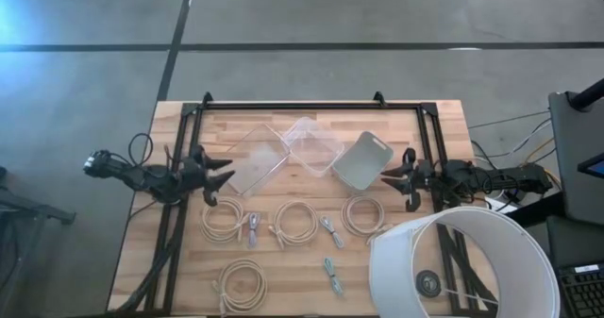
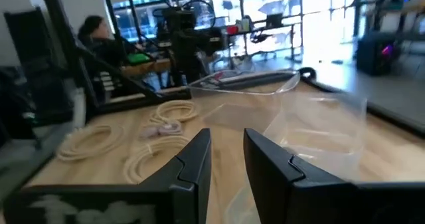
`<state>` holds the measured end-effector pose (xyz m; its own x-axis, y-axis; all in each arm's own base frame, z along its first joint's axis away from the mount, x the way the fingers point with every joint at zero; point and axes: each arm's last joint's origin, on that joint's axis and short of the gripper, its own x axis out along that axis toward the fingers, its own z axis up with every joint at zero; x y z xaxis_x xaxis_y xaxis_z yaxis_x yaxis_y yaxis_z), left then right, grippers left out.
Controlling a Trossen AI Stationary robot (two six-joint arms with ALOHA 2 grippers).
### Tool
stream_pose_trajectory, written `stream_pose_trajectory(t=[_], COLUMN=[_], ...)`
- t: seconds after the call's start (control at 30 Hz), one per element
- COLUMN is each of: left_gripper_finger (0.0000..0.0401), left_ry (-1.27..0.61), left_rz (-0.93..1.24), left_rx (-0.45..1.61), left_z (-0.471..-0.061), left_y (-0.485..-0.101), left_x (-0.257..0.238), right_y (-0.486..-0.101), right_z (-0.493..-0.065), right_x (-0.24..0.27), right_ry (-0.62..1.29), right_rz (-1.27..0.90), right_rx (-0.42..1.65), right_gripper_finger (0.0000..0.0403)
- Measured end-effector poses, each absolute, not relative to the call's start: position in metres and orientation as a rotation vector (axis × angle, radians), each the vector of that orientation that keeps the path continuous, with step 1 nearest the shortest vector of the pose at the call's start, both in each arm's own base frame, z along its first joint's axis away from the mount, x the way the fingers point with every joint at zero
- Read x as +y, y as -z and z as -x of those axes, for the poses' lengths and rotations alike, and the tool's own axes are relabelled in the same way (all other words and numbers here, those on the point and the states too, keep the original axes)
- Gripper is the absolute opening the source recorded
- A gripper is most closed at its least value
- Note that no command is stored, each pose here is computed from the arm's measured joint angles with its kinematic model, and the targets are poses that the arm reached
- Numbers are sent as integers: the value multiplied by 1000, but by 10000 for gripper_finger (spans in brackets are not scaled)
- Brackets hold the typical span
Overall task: Pick & Place USB Port
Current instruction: Put the light brown HDMI cable into the left transparent bin
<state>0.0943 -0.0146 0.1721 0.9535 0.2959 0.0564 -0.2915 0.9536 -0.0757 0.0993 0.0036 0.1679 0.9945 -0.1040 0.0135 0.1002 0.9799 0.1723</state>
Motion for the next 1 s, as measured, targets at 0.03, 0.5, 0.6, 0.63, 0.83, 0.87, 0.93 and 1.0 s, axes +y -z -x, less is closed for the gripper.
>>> stream_pose_trajectory(t=[0.03, 0.5, 0.6, 0.63, 0.83, 0.87, 0.93, 1.0], left_gripper_finger=[175, 175, 175, 175, 175, 175, 175, 174], left_ry=[-267, -77, -78, -79, -51, -45, -47, -40], left_rz=[68, 28, 2, 2, -20, -4, 28, 67], left_rx=[-70, 14, 123, 154, 370, 403, 483, 568], left_z=[-94, -102, -108, -110, -126, -129, -133, -136], left_y=[-173, -221, -233, -238, -261, -263, -267, -268], left_x=[-15, -23, -26, -26, -34, -36, -38, -41], right_y=[-170, -207, -209, -213, -234, -237, -239, -242], right_z=[-99, -101, -107, -108, -123, -126, -132, -138], right_x=[3, 3, 4, 4, 6, 6, 7, 7], right_ry=[131, 133, 125, 124, 119, 118, 116, 115], right_rz=[-137, 27, 33, 33, 43, 45, 50, 53], right_rx=[-39, -399, -372, -368, -281, -257, -211, -180], right_gripper_finger=[86, 143, 160, 165, 177, 178, 178, 178])
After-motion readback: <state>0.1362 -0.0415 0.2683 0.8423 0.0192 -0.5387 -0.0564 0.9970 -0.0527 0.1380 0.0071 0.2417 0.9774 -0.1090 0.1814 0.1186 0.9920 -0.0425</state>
